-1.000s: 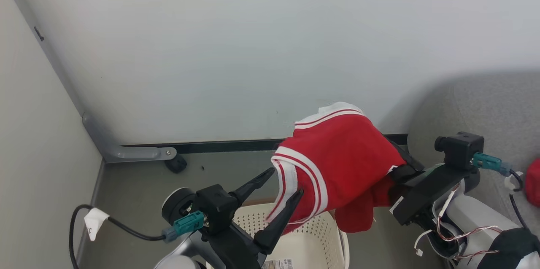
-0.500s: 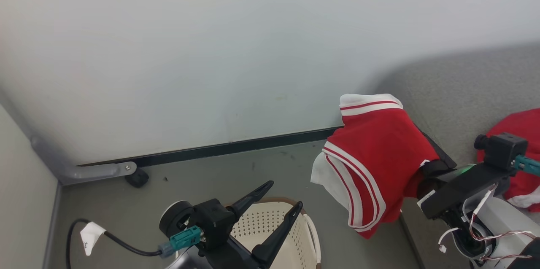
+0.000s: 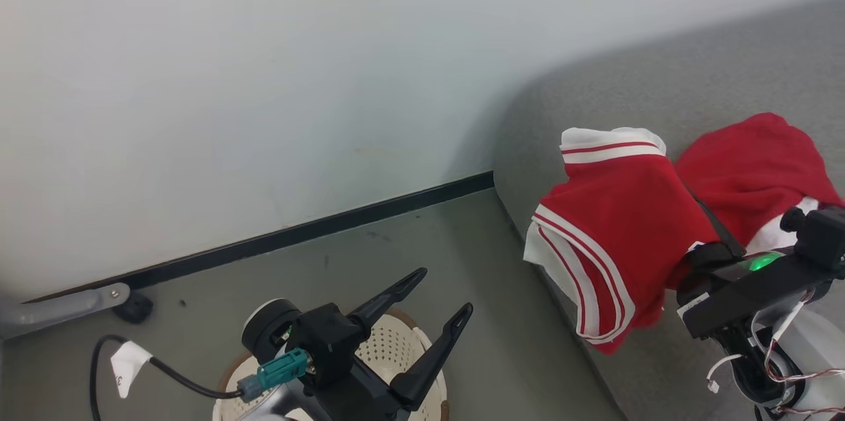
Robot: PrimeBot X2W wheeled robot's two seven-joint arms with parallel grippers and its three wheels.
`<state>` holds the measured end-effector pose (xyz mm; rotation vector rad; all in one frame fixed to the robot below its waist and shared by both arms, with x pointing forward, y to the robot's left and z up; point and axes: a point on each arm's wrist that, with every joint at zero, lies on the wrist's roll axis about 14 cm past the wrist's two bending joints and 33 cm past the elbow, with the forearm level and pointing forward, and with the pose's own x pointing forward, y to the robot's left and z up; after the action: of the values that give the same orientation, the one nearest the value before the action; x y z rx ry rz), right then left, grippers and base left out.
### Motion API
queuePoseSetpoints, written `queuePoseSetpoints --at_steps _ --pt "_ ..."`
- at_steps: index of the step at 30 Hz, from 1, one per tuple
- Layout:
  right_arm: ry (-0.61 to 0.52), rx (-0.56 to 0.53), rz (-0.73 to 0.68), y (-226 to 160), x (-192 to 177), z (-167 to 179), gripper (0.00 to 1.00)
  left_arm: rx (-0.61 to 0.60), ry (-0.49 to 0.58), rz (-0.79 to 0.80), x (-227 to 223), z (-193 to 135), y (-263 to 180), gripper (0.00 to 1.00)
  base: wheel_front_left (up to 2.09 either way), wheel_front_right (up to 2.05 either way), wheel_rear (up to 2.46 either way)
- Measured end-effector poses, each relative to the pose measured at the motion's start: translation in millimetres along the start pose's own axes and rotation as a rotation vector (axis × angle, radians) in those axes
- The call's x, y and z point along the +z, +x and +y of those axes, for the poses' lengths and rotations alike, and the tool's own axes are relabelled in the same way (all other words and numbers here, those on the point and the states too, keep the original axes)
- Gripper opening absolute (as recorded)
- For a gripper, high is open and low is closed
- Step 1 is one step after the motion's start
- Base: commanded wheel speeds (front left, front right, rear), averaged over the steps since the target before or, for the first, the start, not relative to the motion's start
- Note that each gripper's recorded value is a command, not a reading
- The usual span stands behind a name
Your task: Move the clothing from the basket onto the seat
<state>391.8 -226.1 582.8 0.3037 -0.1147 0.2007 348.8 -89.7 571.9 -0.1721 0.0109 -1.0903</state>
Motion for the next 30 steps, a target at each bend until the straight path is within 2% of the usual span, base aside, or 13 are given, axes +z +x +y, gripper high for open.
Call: queuePoseSetpoints --at_steps 16,30 --pt "-0.046 -0.203 -0.069 -55.2 26.3 -51.8 0.0 -0.174 -0.024 0.015 -10.9 -31.9 38.3 1.0 0.0 0.0 0.0" --pt "-0.069 -0.277 -0.109 -72.6 39.4 -68.1 0.0 -0.237 -0.039 0.032 -18.3 -41.7 49.5 1.0 0.0 0.0 0.0"
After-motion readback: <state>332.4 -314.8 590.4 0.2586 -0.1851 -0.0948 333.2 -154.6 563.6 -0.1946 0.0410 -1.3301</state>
